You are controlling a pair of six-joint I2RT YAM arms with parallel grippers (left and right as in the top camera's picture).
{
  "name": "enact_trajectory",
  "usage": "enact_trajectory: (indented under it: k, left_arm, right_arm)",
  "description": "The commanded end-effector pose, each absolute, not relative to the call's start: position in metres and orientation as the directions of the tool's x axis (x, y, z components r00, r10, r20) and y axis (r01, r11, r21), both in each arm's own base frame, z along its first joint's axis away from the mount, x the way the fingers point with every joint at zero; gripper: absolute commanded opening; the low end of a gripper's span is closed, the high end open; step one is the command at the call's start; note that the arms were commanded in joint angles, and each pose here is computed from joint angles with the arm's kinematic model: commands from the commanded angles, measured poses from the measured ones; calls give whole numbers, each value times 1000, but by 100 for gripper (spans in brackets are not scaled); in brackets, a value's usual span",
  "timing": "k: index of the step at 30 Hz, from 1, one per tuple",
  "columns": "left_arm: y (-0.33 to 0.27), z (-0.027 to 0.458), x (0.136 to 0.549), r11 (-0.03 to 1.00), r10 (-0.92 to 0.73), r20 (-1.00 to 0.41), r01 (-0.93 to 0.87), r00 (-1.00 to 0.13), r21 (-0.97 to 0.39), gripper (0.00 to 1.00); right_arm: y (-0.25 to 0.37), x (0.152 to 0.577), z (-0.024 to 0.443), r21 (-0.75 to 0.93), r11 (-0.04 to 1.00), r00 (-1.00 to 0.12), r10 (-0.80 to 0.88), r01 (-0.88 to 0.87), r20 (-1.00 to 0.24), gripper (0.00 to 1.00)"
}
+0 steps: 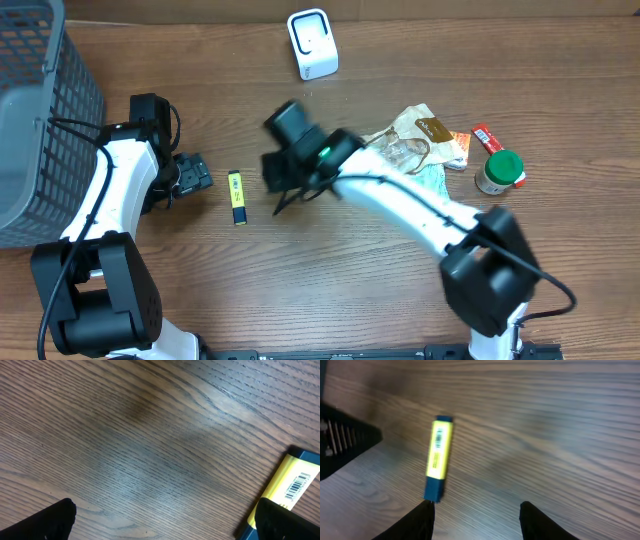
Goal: Scan the item barcode
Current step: 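Open the right gripper and move it left to the yellow highlighter, then lower the right gripper and grasp the yellow highlighter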
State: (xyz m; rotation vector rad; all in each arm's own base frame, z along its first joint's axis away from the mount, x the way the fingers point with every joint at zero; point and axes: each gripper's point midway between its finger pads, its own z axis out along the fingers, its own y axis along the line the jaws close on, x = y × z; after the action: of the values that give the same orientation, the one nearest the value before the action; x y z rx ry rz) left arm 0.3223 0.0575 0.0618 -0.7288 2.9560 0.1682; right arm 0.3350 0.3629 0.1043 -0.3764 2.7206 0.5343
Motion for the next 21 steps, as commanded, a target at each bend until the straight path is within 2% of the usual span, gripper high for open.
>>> enact_trajectory:
  k: [1, 9, 21]
  left_arm:
    - [58, 60, 320, 885, -445, -110, -455, -889, 98, 100]
    - [58, 60, 320, 885, -445, -110, -455, -889, 98, 100]
    - [58, 60, 320, 885, -445, -110, -455, -889, 98, 100]
  right_arm:
    - [374, 329, 66, 180, 940, -888, -192, -288, -419, 51]
    - [416, 311, 19, 151, 917, -851, -270, -370, -451, 48]
    - [418, 314, 23, 159, 916, -847, -262, -369, -462, 49]
